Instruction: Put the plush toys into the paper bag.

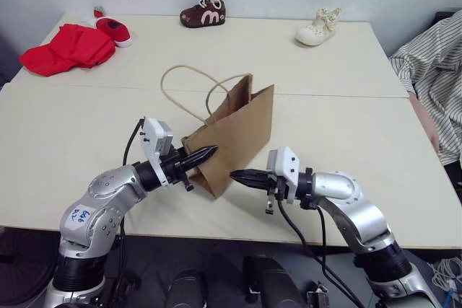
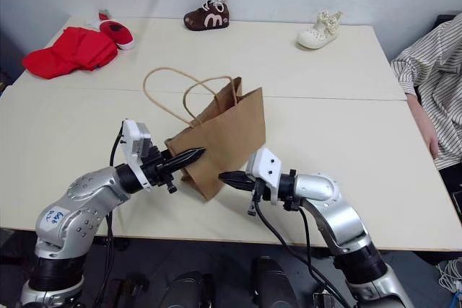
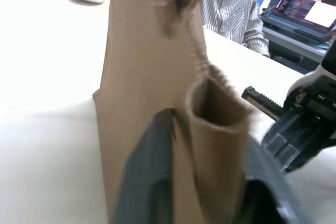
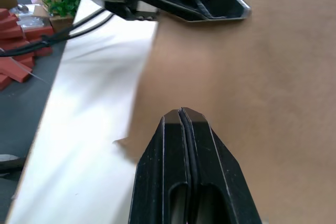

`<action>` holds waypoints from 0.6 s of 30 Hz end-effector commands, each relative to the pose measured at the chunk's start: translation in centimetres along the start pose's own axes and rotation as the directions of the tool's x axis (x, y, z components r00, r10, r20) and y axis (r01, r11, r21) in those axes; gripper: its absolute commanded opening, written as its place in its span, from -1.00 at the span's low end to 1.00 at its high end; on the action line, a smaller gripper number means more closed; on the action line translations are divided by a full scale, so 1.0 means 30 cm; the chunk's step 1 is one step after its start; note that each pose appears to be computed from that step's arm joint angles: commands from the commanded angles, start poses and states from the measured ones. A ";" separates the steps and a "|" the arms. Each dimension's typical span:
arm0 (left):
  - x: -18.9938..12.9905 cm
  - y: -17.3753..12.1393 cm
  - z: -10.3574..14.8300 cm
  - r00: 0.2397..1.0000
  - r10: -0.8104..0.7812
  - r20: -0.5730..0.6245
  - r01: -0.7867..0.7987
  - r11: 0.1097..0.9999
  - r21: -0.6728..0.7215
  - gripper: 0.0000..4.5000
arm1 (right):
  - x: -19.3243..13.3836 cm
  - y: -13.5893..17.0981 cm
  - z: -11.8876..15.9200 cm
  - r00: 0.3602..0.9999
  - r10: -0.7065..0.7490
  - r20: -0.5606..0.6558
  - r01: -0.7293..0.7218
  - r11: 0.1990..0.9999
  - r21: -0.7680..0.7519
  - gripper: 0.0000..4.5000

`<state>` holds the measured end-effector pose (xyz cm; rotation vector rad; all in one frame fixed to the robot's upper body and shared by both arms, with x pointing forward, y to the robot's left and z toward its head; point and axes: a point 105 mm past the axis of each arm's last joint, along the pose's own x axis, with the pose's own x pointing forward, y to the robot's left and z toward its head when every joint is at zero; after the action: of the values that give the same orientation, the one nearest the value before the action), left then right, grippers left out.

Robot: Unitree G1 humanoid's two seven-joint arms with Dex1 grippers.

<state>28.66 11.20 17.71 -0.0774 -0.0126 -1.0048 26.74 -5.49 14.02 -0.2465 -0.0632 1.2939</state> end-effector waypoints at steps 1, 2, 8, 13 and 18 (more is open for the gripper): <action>-0.044 -0.014 0.050 0.986 -0.166 -0.030 0.167 0.985 0.031 -0.99 | -0.090 -0.002 0.044 0.999 -0.035 0.018 0.035 0.999 0.011 -1.00; -0.060 -0.010 0.060 0.975 -0.217 -0.050 0.219 0.976 0.023 -0.99 | -0.120 -0.006 0.041 0.999 -0.050 0.005 0.050 0.999 0.014 -1.00; -0.108 0.037 0.089 0.845 -0.499 -0.192 0.510 0.860 0.014 -0.99 | -0.372 -0.032 -0.006 0.973 -0.163 -0.163 0.161 0.987 -0.027 -1.00; -0.095 0.088 0.044 0.750 -0.588 -0.301 0.629 0.776 0.049 -0.99 | -0.510 -0.060 0.016 0.954 -0.247 -0.168 0.229 0.966 -0.117 -1.00; -0.058 0.130 0.041 0.732 -0.585 -0.351 0.650 0.753 0.101 -0.99 | -0.535 -0.067 0.013 0.944 -0.301 -0.136 0.287 0.952 -0.108 -1.00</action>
<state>31.80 14.51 18.72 0.2571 0.1193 -1.5970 24.31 -21.08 15.62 -0.3975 0.0107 0.9859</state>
